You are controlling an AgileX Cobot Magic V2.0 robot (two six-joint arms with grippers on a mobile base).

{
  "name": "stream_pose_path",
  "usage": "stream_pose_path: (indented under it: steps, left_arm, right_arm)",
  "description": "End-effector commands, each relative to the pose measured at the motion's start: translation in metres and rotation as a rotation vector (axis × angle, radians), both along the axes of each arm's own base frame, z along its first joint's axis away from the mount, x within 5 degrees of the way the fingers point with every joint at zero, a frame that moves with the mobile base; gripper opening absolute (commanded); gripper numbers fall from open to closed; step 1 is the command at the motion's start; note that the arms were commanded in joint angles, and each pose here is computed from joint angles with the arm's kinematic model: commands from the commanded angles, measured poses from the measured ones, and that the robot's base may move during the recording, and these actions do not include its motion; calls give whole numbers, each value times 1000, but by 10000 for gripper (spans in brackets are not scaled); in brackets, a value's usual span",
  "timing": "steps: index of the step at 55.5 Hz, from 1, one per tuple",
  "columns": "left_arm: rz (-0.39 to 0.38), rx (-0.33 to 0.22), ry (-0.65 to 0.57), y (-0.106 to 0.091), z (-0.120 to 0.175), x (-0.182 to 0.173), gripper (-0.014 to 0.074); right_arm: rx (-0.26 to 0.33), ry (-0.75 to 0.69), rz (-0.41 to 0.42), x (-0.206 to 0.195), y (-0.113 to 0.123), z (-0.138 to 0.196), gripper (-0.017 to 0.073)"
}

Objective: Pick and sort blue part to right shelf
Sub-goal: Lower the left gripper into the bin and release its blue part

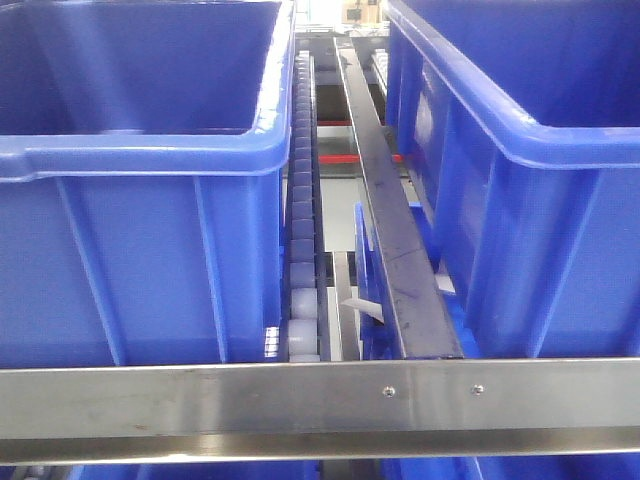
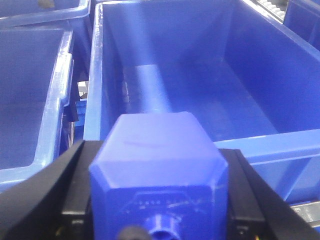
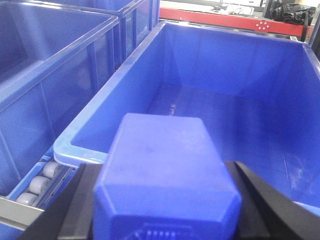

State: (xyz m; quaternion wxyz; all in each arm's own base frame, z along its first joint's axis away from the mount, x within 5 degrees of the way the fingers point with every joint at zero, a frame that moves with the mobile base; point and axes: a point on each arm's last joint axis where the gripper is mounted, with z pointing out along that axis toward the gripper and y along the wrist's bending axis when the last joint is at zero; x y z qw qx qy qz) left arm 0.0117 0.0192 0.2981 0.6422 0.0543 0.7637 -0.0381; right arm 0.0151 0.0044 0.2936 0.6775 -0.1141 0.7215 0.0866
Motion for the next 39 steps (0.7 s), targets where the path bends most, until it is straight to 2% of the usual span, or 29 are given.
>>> stream_pose_path:
  steps: [1, 39]
  left_arm:
    - [-17, -26, -122, 1, 15, -5, 337]
    - [-17, -27, -123, 1, 15, -5, 337]
  right_arm:
    - [30, -130, -6, -5, -2, 17, 174]
    - [30, -130, -6, -5, -2, 17, 174]
